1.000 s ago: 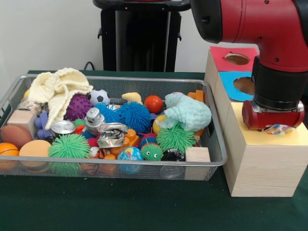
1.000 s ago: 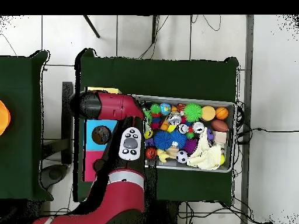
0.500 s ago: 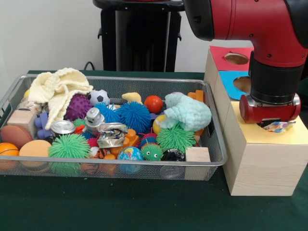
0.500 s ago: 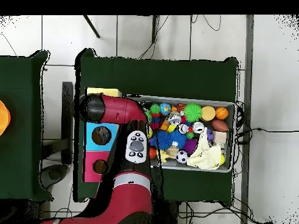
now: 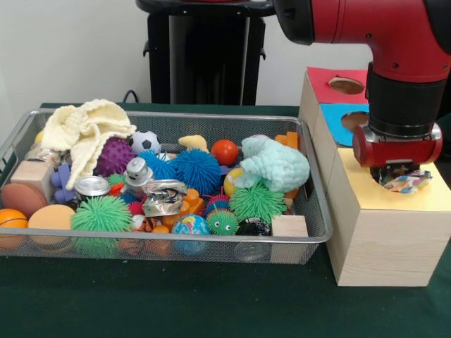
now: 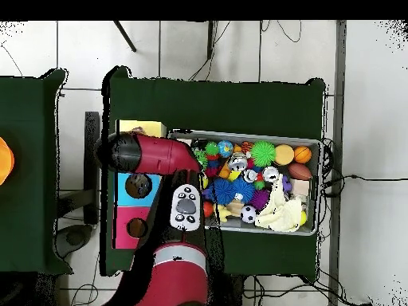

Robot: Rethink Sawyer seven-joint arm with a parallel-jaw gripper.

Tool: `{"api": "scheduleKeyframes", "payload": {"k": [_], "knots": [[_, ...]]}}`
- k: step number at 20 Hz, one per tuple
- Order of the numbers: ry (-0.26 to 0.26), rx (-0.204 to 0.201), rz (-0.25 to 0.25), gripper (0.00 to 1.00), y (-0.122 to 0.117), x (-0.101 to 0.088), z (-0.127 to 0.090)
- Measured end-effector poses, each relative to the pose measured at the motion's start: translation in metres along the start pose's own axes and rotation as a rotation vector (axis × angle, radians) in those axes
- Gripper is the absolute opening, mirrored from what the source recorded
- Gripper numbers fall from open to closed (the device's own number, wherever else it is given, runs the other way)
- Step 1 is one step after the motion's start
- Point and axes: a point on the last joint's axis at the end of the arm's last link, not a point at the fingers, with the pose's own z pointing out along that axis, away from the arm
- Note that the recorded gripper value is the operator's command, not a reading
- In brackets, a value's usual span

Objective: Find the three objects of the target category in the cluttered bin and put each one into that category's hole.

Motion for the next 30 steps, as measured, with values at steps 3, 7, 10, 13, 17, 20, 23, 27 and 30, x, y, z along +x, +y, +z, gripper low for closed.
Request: {"api": "scheduleKeyframes", "payload": {"k": [3, 7, 10, 13, 17, 20, 23, 27, 30], "knots": [[-0.001, 0.0, 0.001, 1.0, 0.0, 0.002, -0.009], [-0.003, 0.001, -0.002, 1.0, 0.001, 0.003, -0.024], [0.019, 0.003, -0.01, 1.0, 0.004, 0.003, -0.043], [0.032, 0.003, -0.012, 1.0, 0.004, 0.0, -0.062], [0.042, -0.002, -0.011, 1.0, 0.004, -0.004, -0.095], [0.045, -0.005, -0.008, 1.0, 0.003, -0.008, -0.119], [0.041, -0.008, -0.005, 1.0, 0.0, -0.013, -0.15], [0.036, -0.012, -0.004, 1.0, 0.0, -0.015, -0.168], [0.033, -0.018, -0.005, 1.0, 0.001, -0.017, -0.185]]}}
